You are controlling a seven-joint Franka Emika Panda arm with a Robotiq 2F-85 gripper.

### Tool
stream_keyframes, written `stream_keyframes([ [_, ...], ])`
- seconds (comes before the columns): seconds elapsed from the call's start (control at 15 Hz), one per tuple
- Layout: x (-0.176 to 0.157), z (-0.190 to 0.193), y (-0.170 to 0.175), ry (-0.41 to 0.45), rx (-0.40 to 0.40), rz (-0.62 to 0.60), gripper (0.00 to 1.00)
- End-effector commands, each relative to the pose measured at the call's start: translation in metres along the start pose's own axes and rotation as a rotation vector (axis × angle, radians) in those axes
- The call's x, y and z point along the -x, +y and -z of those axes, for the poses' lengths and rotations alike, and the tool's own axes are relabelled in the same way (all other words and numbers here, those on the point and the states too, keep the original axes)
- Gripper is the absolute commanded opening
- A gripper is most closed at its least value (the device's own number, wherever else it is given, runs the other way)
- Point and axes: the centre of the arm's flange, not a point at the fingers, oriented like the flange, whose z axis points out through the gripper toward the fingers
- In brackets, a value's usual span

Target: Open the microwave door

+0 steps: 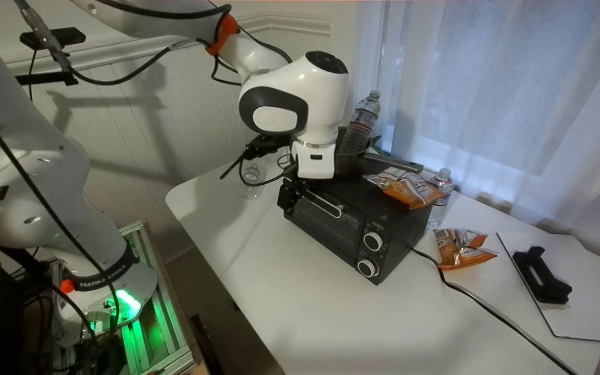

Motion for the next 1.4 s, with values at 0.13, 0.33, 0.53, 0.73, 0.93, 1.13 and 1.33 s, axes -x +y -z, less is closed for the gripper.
stream_keyframes([
  [0.13,-0.014,0.008,0.018,-0.052,0.059,-0.019,1.00],
  [0.33,-0.026,-0.002,0.033,-0.094,0.085,-0.034,1.00],
  [0.53,-0.034,-0.014,0.049,-0.128,0.113,-0.041,1.00],
  [0.73,-0.040,-0.026,0.063,-0.159,0.134,-0.048,1.00],
  [0.93,-0.047,-0.037,0.076,-0.194,0.155,-0.052,1.00],
  [1.13,-0.052,-0.042,0.087,-0.219,0.160,-0.061,1.00],
  [1.33,-0.062,-0.050,0.107,-0.265,0.171,-0.050,1.00],
])
